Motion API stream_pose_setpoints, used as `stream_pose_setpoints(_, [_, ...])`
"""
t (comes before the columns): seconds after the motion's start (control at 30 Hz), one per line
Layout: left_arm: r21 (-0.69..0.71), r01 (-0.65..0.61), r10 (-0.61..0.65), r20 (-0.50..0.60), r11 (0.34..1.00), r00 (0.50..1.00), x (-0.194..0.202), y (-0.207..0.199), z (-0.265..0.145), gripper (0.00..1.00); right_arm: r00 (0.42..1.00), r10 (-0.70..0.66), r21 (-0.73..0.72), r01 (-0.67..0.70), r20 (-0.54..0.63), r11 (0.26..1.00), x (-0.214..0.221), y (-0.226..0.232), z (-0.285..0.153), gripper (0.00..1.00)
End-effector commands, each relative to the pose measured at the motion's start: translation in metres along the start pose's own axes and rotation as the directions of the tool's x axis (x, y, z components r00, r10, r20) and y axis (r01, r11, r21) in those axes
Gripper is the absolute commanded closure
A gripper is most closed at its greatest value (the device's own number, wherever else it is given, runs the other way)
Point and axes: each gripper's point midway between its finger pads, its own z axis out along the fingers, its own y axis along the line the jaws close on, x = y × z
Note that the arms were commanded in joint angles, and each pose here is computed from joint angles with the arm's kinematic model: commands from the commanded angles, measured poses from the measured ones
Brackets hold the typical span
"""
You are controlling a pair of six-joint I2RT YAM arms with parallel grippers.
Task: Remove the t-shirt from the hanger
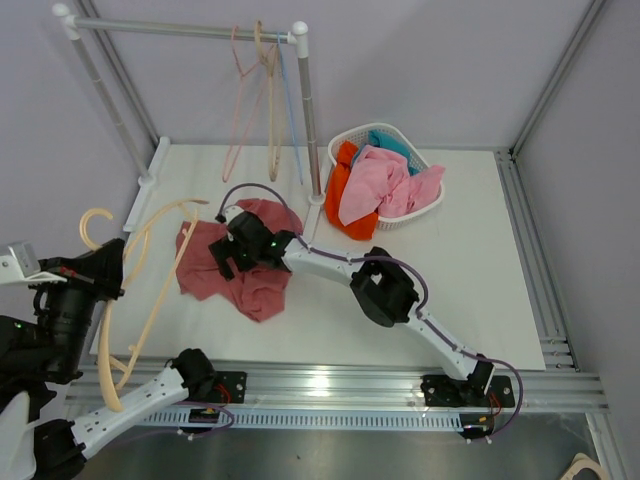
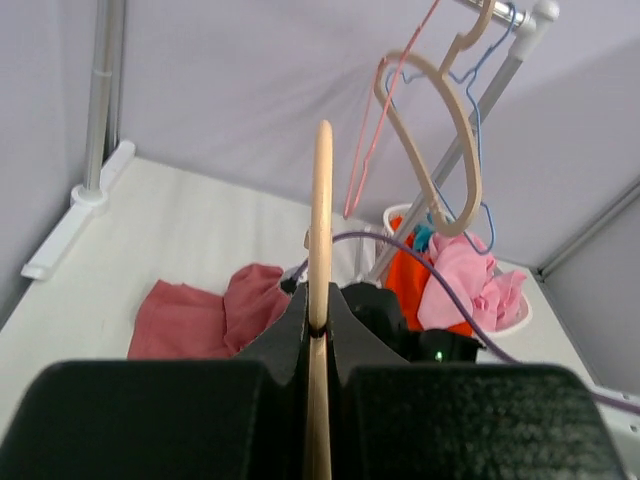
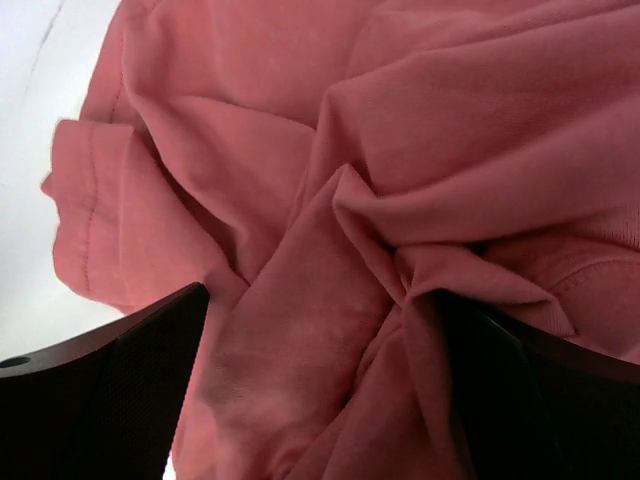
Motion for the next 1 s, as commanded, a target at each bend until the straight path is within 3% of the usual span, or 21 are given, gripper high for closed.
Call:
stream_pose_setpoints(0.0, [-0.01,-0.043,0.044,0.093,0.999,0.995,-0.026,-0.011,0.014,0.99,0.992,-0.029,0.096,0.04,-0.122,0.995,0.039,-0.016,0.004,0.01])
stream_pose_setpoints(0.07, [-0.019,-0.058,0.06,0.111,0.998,0.992,-0.028,-0.014,0.018,0.99,0.985,-0.036,0.11,0.055,-0.169,0.992,0.053,-0.02,0.001,0.01])
stream_pose_setpoints(0.13, [-0.02,-0.071,0.073,0.119,0.997,0.99,-0.029,-0.018,0.023,0.99,0.975,-0.043,0.103,0.068,-0.219,0.992,0.067,-0.017,-0.009,0.15])
stream_pose_setpoints(0.17, [-0.021,-0.072,0.074,0.122,0.997,0.99,-0.031,-0.02,0.024,0.99,0.972,-0.044,0.1,0.068,-0.23,0.993,0.07,-0.015,-0.015,0.48])
stream_pose_setpoints(0.2, [-0.021,-0.081,0.083,0.12,0.996,0.989,-0.03,-0.023,0.027,0.99,0.97,-0.04,0.096,0.065,-0.24,0.993,0.074,-0.012,-0.021,0.69])
stream_pose_setpoints(0.23, [-0.024,-0.093,0.095,0.124,0.995,0.988,-0.031,-0.023,0.028,0.99,0.952,-0.035,0.104,0.07,-0.304,0.992,0.105,-0.015,-0.03,0.84])
stream_pose_setpoints(0.27, [-0.025,-0.086,0.088,0.137,0.996,0.987,-0.035,-0.025,0.029,0.99,0.965,-0.032,0.079,0.054,-0.26,0.995,0.088,-0.002,-0.048,1.0])
stream_pose_setpoints(0.33, [-0.033,-0.102,0.105,0.151,0.994,0.983,-0.039,-0.026,0.031,0.99,0.94,-0.028,0.027,0.039,-0.34,0.999,0.129,0.007,-0.071,1.0])
stream_pose_setpoints(0.4, [-0.055,-0.092,0.101,0.178,0.994,0.979,-0.047,-0.025,0.033,0.99,0.941,-0.043,-0.027,0.035,-0.336,0.999,0.126,0.022,-0.105,1.0])
stream_pose_setpoints(0.47, [-0.098,-0.131,0.147,0.187,0.987,0.971,-0.051,-0.021,0.036,0.99,0.913,-0.058,-0.05,0.042,-0.403,0.998,0.151,0.023,-0.137,1.0])
stream_pose_setpoints(0.57, [-0.131,-0.136,0.161,0.202,0.982,0.966,-0.058,-0.02,0.038,0.99,0.945,-0.051,-0.087,0.024,-0.324,0.996,0.111,0.027,-0.206,1.0])
stream_pose_setpoints(0.63, [-0.129,-0.132,0.157,0.203,0.983,0.967,-0.057,-0.023,0.041,0.99,0.985,-0.027,-0.093,0.011,-0.172,0.996,0.056,0.027,-0.266,1.0])
stream_pose_setpoints(0.7, [-0.129,-0.144,0.167,0.186,0.981,0.968,-0.051,-0.028,0.047,0.99,0.998,0.058,0.0,-0.058,0.012,0.998,-0.009,-0.004,-0.312,1.0])
stream_pose_setpoints(0.8, [-0.129,-0.17,0.187,0.131,0.977,0.974,-0.037,-0.036,0.055,0.99,0.952,0.118,0.194,-0.177,0.281,0.965,-0.084,-0.073,-0.389,1.0])
stream_pose_setpoints(0.97, [-0.073,-0.165,0.171,0.086,0.984,0.981,-0.023,-0.049,0.06,0.99,0.875,0.117,0.349,-0.306,0.47,0.886,-0.149,-0.161,-0.441,1.0])
